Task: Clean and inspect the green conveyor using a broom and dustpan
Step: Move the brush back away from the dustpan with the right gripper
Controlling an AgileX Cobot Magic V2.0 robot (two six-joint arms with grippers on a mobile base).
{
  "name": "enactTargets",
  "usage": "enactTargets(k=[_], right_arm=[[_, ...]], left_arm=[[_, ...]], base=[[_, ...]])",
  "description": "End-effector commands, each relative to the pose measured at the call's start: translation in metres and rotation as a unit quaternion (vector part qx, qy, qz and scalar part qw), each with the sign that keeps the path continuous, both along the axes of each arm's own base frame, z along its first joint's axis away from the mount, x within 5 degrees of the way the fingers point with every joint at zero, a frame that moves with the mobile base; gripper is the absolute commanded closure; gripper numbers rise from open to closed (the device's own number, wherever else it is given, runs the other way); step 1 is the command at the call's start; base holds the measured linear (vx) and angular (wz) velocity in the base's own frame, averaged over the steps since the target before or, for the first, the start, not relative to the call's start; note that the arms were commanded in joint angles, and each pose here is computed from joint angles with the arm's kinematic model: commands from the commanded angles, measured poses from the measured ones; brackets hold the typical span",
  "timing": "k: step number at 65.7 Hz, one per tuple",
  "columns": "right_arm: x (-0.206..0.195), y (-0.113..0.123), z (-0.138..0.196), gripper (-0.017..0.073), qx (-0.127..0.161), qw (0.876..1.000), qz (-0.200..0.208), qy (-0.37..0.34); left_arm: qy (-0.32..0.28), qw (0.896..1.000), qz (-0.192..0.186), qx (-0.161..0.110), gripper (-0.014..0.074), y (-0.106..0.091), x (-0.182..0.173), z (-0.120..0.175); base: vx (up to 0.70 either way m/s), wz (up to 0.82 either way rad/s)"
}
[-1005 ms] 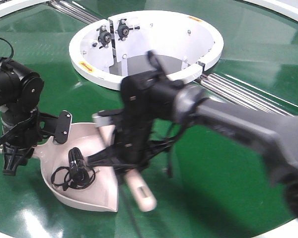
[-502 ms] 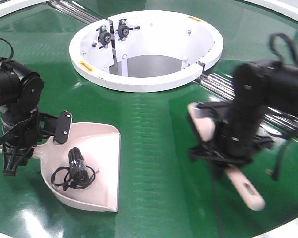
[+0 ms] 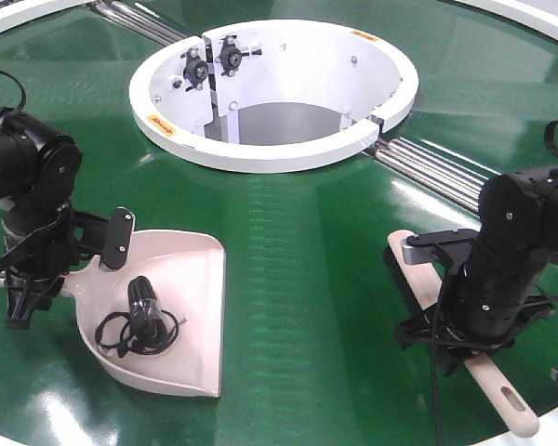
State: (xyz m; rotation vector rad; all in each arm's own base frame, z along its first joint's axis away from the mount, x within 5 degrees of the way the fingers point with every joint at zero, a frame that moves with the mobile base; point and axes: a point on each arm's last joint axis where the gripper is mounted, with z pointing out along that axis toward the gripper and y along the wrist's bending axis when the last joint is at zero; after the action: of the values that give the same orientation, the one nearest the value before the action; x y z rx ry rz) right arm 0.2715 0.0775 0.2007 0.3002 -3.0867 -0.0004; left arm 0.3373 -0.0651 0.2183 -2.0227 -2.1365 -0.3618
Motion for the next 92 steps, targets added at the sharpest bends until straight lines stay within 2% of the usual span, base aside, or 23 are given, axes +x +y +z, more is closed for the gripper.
enactTargets(k=[1, 70, 92], right_arm=[[0.0038, -0.0013, 0.0158, 0.0561, 0.009, 0.999, 0.006, -0.044], [0.0019, -0.0019, 0.0157, 0.0561, 0.006, 0.999, 0.01, -0.034], [0.0018, -0.0019, 0.0157, 0.0561, 0.006, 0.999, 0.01, -0.033]], left_arm=[[-0.024, 1.0, 0.005, -0.003, 0.0599, -0.0002, -0.0042, 0.0234], [-0.024, 1.0, 0.005, -0.003, 0.0599, -0.0002, -0.0042, 0.0234], [-0.027, 1.0, 0.006, -0.013, 0.0599, -0.002, -0.0036, 0.023]], base=[[0.0, 0.0], [0.0, 0.0], [0.0, 0.0]])
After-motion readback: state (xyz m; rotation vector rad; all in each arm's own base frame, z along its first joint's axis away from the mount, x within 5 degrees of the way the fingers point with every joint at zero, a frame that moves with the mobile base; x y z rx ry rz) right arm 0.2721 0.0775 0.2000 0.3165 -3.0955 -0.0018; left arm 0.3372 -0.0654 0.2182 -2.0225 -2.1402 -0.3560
